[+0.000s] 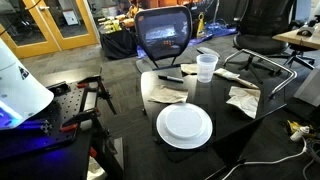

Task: Put the marker inside the plastic cup.

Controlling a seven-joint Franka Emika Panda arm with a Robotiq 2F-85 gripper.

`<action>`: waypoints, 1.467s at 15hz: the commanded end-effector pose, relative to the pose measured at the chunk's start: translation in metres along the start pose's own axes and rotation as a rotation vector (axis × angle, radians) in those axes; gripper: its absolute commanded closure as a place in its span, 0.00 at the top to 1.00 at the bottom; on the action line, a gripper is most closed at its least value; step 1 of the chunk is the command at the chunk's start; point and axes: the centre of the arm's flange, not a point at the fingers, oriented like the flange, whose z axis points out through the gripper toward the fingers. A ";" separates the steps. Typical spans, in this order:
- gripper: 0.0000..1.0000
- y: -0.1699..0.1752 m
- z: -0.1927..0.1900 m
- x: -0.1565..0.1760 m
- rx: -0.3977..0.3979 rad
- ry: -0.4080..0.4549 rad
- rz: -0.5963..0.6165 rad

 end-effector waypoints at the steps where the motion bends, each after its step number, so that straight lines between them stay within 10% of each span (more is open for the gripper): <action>1: 1.00 0.000 0.000 0.000 0.000 0.000 0.000; 11: 1.00 -0.008 0.012 0.006 -0.003 -0.023 -0.010; 22: 1.00 -0.080 0.125 0.009 0.022 -0.198 0.036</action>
